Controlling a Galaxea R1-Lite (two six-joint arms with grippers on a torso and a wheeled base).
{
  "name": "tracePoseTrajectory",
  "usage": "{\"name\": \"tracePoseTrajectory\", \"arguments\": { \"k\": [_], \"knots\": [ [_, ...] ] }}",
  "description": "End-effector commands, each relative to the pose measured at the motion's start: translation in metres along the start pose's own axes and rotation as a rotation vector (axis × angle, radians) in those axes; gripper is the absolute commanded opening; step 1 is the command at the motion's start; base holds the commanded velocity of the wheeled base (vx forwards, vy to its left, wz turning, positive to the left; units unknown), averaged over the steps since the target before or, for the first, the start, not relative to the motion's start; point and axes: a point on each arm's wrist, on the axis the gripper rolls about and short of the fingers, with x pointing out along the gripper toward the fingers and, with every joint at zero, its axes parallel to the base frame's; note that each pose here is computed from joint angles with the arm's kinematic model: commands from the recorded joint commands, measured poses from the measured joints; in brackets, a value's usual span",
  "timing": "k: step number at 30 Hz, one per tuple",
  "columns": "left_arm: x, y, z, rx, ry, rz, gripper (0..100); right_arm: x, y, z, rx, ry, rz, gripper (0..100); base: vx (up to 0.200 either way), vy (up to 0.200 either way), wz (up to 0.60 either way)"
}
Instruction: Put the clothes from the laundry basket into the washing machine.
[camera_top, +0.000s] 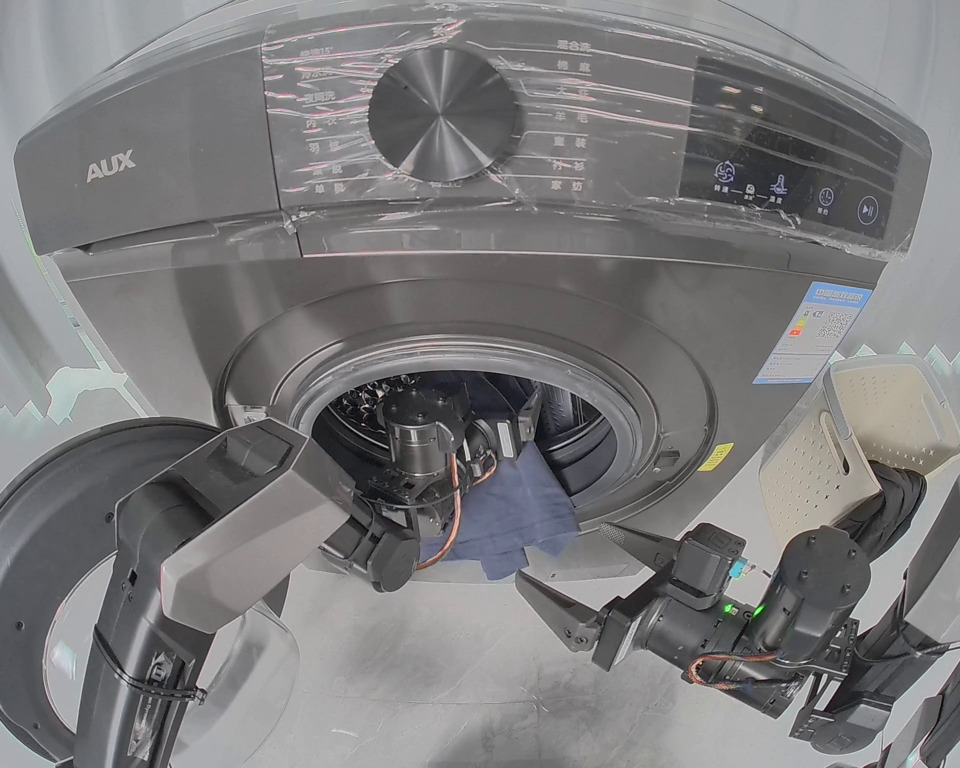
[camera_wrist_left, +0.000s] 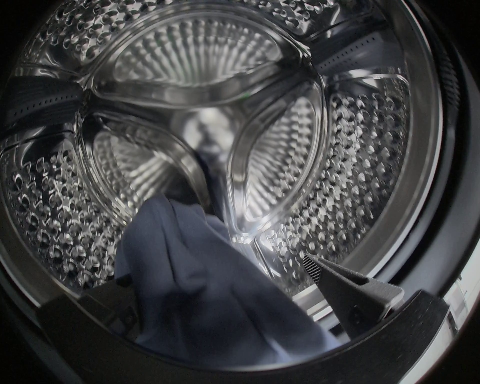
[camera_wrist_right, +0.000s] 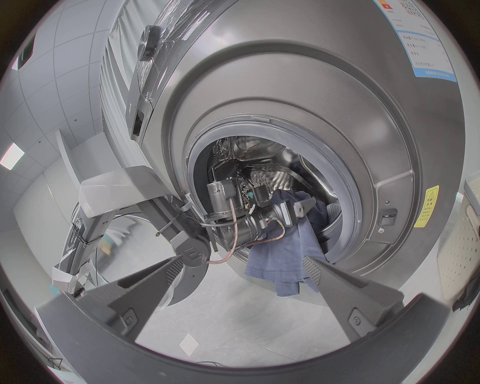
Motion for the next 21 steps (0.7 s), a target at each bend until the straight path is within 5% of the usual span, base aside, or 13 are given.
{"name": "tracePoseTrajectory", "arguments": {
  "k": [1,7,18,19,21],
  "knots": [
    [-0.029,-0.01,0.002,0.013,0.099,-0.067,100,0.0,0.0,0.0,0.0,-0.001,0.001,100,0.0,0.0,0.0],
    [-0.053,-0.007,-0.021,0.042,0.237,-0.093,100,0.0,0.0,0.0,0.001,-0.002,0.001,100,0.0,0.0,0.0],
    [-0.052,-0.004,-0.039,0.064,0.275,-0.095,100,0.0,0.001,0.001,0.002,-0.003,0.004,100,0.0,0.0,0.0],
    [-0.052,-0.004,-0.039,0.064,0.275,-0.095,0,0.0,0.001,0.001,0.002,-0.003,0.004,100,0.0,0.0,0.0],
    [-0.049,-0.004,-0.044,0.066,0.276,-0.095,0,0.0,0.001,0.0,0.002,-0.001,0.006,100,0.0,0.0,0.0]
  ]
}}
